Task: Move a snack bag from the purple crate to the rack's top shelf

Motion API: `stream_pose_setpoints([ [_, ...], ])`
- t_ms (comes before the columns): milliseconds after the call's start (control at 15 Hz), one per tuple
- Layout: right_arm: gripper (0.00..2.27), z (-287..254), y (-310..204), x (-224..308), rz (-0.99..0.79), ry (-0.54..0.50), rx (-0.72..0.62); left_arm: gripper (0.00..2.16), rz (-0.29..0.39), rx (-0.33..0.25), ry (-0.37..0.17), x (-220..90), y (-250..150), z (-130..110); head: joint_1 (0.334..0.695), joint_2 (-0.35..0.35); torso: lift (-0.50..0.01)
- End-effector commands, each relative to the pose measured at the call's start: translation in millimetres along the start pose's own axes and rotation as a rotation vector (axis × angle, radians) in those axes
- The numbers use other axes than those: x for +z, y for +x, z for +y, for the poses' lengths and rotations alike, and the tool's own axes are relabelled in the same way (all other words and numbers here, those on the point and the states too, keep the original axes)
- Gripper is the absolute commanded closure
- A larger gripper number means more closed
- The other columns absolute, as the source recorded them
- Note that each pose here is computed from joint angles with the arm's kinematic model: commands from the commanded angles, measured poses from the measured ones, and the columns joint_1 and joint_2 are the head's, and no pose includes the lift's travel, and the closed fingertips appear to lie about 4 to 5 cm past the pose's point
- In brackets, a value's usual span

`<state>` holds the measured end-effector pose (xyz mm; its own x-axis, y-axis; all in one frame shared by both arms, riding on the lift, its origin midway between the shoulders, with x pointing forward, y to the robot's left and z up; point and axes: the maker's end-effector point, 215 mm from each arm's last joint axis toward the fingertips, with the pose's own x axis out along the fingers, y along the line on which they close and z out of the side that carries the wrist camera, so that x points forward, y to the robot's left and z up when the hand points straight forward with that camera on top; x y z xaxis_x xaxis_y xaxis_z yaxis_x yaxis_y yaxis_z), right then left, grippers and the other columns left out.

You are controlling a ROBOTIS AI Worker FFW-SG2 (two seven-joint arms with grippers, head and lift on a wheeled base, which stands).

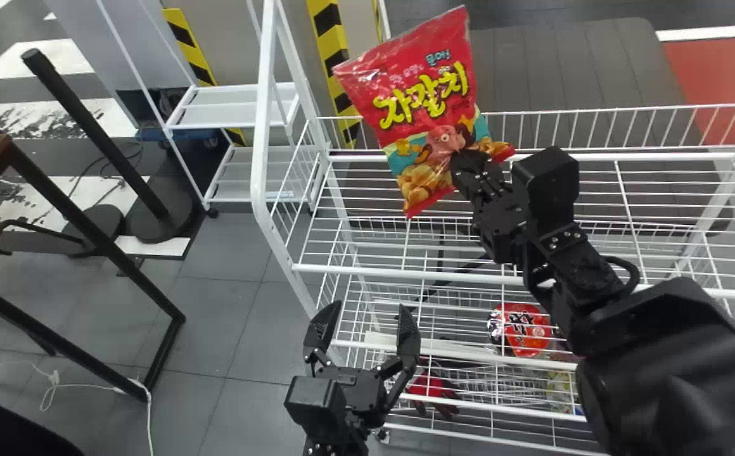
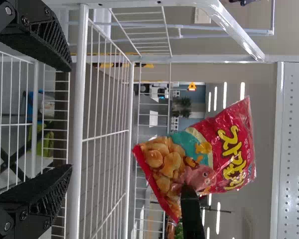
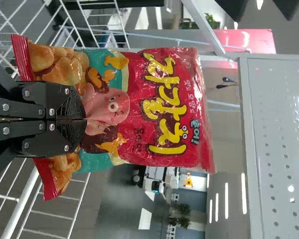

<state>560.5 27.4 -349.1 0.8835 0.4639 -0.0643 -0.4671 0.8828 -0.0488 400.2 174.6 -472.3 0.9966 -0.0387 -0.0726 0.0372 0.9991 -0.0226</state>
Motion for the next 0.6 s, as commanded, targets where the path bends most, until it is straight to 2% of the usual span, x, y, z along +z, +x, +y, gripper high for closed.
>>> stream_pose_setpoints([
  [0,1.78,-7.2,10.0,-3.4,-0.033,0.044,-0.008,0.14,0.008,0.001,0.003,-5.9,3.7,3.5,0.695,0.231,0.000],
  [533,1.78,-3.6,14.1,-35.8,-0.010,0.223,0.014,0.14,-0.017,0.007,-0.006,-2.7,2.9,10.3,0.695,0.238,0.000],
])
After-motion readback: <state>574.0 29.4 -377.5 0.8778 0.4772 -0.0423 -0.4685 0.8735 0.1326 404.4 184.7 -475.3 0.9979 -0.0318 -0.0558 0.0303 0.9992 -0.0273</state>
